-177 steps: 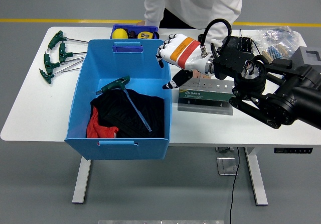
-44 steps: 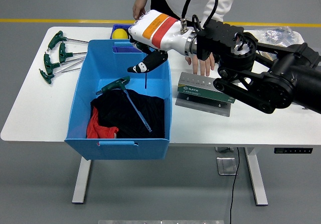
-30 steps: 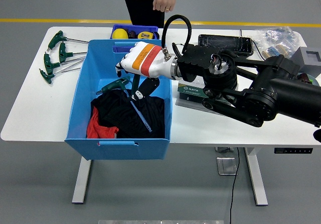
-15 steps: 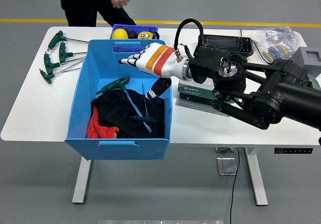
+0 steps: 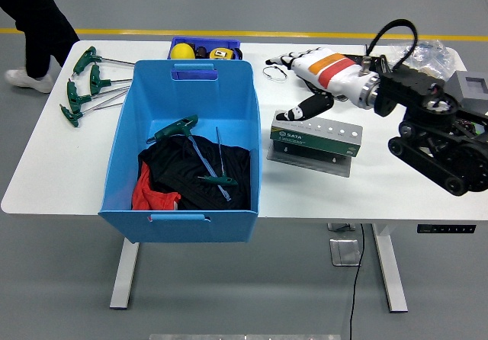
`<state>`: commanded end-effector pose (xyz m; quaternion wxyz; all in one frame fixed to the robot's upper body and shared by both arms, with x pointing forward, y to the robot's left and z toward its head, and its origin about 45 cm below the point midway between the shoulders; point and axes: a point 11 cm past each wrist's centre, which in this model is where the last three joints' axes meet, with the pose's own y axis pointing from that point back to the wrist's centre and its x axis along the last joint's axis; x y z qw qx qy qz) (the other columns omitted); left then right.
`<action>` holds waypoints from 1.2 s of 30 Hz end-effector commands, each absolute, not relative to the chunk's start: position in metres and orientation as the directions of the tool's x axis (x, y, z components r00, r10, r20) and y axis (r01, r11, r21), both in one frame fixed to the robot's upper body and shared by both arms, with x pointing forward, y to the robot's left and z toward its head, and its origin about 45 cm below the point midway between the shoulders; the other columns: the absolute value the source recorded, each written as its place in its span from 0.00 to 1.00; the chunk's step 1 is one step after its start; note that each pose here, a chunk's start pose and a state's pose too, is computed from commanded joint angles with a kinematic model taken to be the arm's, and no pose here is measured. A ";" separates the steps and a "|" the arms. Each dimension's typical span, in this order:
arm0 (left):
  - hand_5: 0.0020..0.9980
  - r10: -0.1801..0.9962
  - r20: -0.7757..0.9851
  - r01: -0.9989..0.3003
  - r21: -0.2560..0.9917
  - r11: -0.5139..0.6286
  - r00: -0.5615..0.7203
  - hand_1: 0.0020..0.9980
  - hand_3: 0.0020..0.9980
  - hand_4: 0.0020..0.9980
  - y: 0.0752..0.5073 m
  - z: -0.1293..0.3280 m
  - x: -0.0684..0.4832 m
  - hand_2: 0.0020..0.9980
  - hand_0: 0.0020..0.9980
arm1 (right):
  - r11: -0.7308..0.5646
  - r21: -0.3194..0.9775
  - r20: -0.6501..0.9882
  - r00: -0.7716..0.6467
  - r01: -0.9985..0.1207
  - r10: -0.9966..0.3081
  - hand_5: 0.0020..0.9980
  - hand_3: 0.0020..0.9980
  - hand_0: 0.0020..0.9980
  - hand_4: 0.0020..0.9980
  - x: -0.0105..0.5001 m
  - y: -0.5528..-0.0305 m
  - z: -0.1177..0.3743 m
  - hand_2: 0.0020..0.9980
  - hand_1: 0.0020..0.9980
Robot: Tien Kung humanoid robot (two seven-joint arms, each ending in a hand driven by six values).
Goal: Lift tool from toolbox,place it in box,lift tool from toolbox,place it in box
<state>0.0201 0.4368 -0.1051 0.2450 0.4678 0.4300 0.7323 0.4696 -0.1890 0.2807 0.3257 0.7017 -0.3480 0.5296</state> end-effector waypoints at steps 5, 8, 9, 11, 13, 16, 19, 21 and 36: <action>0.78 0.761 0.475 0.043 0.859 -0.511 -0.442 0.44 0.76 0.83 0.436 -0.105 0.020 0.47 0.45 | -0.425 0.058 0.862 0.260 -0.903 -0.435 0.71 0.88 0.79 1.00 0.463 -0.261 0.278 0.86 0.77; 0.78 0.761 0.474 0.045 0.859 -0.509 -0.443 0.44 0.76 0.83 0.435 -0.106 0.019 0.47 0.45 | -0.359 0.041 0.763 0.261 -0.932 -0.591 0.71 0.88 0.79 1.00 0.452 -0.294 0.273 0.86 0.77; 0.78 0.761 0.474 0.046 0.860 -0.508 -0.443 0.44 0.76 0.83 0.435 -0.106 0.019 0.47 0.45 | -0.336 0.038 0.719 0.259 -0.941 -0.645 0.71 0.88 0.79 1.00 0.446 -0.304 0.271 0.86 0.77; 0.78 0.761 0.474 0.048 0.860 -0.508 -0.442 0.44 0.76 0.83 0.434 -0.106 0.018 0.47 0.46 | -0.289 0.024 0.626 0.240 -0.957 -0.742 0.84 0.88 0.80 1.00 0.437 -0.319 0.267 0.86 0.79; 0.78 0.761 0.473 0.052 0.861 -0.505 -0.444 0.44 0.76 0.83 0.433 -0.107 0.017 0.47 0.46 | -0.236 0.023 0.517 0.214 -0.971 -0.829 0.84 0.88 0.80 1.00 0.426 -0.332 0.260 0.86 0.79; 0.78 0.761 0.471 0.054 0.863 -0.502 -0.447 0.44 0.76 0.83 0.432 -0.107 0.015 0.47 0.46 | -0.152 0.024 0.340 0.151 -0.988 -0.928 0.84 0.88 0.80 1.00 0.410 -0.351 0.250 0.86 0.79; 0.78 0.760 0.468 0.058 0.865 -0.498 -0.451 0.45 0.76 0.82 0.430 -0.108 0.014 0.48 0.46 | -0.063 0.038 0.137 0.067 -0.997 -0.988 0.90 0.90 0.81 1.00 0.391 -0.369 0.234 0.86 0.79; 0.78 0.761 0.466 0.061 0.867 -0.495 -0.452 0.45 0.76 0.82 0.429 -0.108 0.013 0.48 0.46 | -0.020 0.050 0.026 0.021 -0.999 -0.999 0.90 0.90 0.81 1.00 0.380 -0.377 0.225 0.86 0.79; 0.79 0.762 0.457 0.073 0.874 -0.481 -0.459 0.47 0.76 0.82 0.425 -0.110 0.011 0.50 0.49 | 0.030 0.000 -0.221 -0.029 -1.000 -0.975 1.00 0.97 0.93 1.00 0.346 -0.371 0.198 0.91 0.88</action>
